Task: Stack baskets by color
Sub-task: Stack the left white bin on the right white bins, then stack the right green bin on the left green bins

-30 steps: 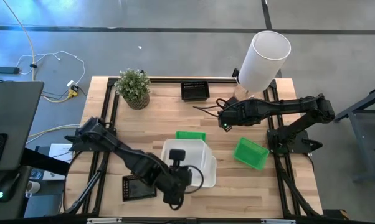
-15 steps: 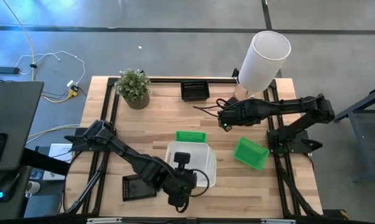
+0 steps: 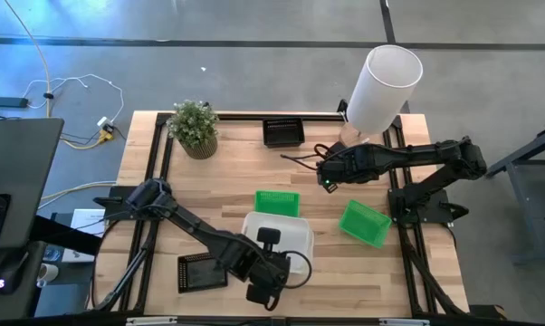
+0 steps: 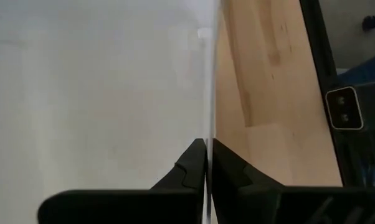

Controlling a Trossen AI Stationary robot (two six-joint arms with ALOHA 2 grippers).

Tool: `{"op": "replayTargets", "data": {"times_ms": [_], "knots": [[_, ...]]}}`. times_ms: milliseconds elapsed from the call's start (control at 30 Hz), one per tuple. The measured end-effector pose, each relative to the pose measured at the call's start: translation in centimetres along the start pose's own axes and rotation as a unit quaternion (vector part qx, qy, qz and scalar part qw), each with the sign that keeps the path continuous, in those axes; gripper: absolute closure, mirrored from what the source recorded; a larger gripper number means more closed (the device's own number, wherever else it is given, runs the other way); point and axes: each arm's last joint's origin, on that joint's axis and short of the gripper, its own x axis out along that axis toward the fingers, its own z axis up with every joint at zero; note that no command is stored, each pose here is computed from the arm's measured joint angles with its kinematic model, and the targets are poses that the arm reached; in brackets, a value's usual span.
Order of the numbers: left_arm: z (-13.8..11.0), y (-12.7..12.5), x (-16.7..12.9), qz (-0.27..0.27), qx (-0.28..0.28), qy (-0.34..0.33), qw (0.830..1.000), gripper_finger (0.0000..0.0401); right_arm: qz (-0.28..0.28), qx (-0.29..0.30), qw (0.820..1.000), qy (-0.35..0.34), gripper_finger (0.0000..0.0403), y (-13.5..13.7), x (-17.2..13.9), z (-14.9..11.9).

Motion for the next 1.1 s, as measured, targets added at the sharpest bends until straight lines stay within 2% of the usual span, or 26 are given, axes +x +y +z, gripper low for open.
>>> {"op": "replayTargets", "data": {"times_ms": [400, 667, 867, 1100], "knots": [[0.0, 0.8, 3.1, -0.032, -0.020, 0.048, 0.998, 0.0401, 0.000, 0.000, 1.000, 0.000, 0.0279, 0.0, 0.0, 0.0], [-0.1, 0.8, 3.3, -0.023, -0.015, 0.052, 0.998, 0.0397, 0.000, -0.006, 1.000, 0.000, 0.0279, 0.0, 0.0, 0.0], [-0.1, 0.8, 3.3, -0.030, 0.010, 0.052, 0.998, 0.0369, 0.004, -0.005, 1.000, 0.004, 0.0279, 0.0, 0.0, 0.0], [0.1, 0.7, 3.3, -0.042, 0.008, 0.046, 0.998, 0.0313, 0.004, -0.008, 1.000, 0.005, 0.0279, 0.0, 0.0, 0.0]]}}
